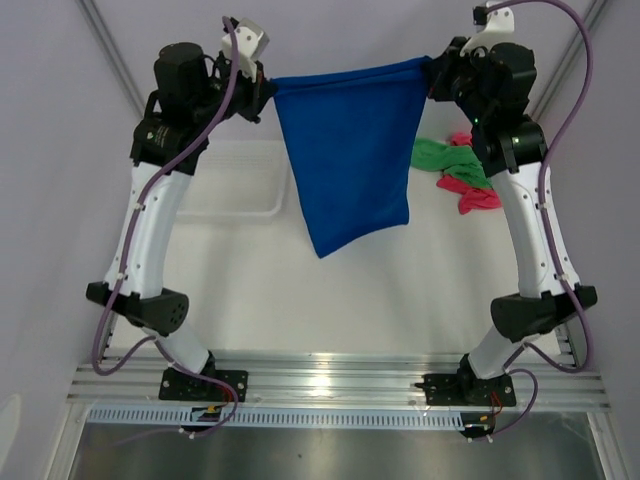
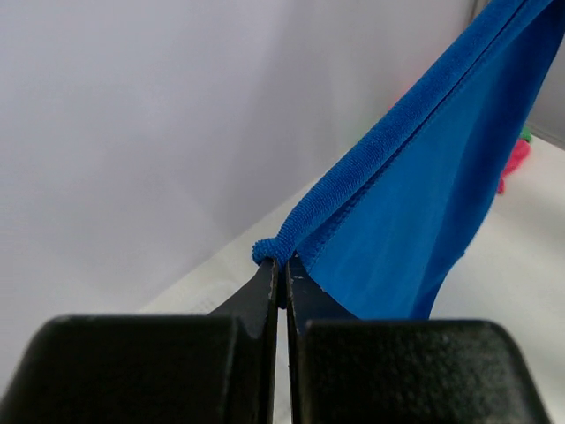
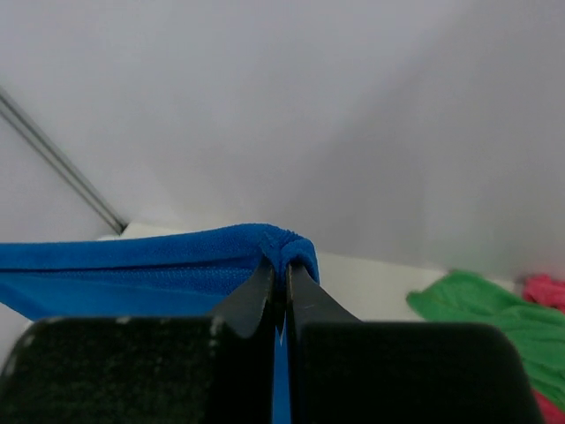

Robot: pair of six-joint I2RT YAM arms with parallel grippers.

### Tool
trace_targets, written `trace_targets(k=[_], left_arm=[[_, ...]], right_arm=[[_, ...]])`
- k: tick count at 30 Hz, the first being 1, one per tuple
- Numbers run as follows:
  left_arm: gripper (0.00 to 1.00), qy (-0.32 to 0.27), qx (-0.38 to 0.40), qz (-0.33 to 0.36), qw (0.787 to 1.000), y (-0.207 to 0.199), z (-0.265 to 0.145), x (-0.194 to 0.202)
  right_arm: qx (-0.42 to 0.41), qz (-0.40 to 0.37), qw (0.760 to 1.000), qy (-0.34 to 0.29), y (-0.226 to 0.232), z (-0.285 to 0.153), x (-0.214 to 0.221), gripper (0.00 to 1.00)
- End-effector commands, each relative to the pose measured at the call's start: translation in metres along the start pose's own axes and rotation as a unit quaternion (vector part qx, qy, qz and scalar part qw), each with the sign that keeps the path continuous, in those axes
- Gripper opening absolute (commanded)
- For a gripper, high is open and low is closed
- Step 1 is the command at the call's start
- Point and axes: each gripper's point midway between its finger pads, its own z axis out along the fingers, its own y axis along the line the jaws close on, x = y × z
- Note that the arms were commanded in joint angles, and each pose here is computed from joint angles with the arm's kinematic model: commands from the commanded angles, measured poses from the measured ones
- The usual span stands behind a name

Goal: Roll the towels
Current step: Flatten the towel

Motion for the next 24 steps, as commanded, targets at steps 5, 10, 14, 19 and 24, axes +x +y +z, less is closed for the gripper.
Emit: trace_targets(k=[5, 10, 14, 19, 24], left_arm=[[0.01, -0.085, -0.143, 0.027, 0.986, 0.075, 0.023, -0.05], [0.01, -0.117, -0.166, 0.049, 0.978, 0.095, 0.047, -0.058], [0.01, -0.139, -0.185, 0.075, 0.97, 0.108, 0.053, -0.067], [0.01, -0.146, -0.194, 0.083, 0.967, 0.117, 0.059, -0.066], [0.01, -0.142, -0.196, 0.098, 0.965, 0.124, 0.066, -0.059]], right_arm=[[0.033, 0.031, 0.992, -0.118, -0.043, 0.057, -0.06, 0.0], [0.039, 0.067, 0.977, -0.198, -0.069, 0.081, -0.089, 0.0], [0.046, 0.061, 0.966, -0.247, -0.08, 0.087, -0.104, 0.0], [0.036, 0.051, 0.966, -0.251, -0.082, 0.101, -0.096, 0.0], [0.018, 0.019, 0.969, -0.247, -0.076, 0.108, -0.09, 0.0]])
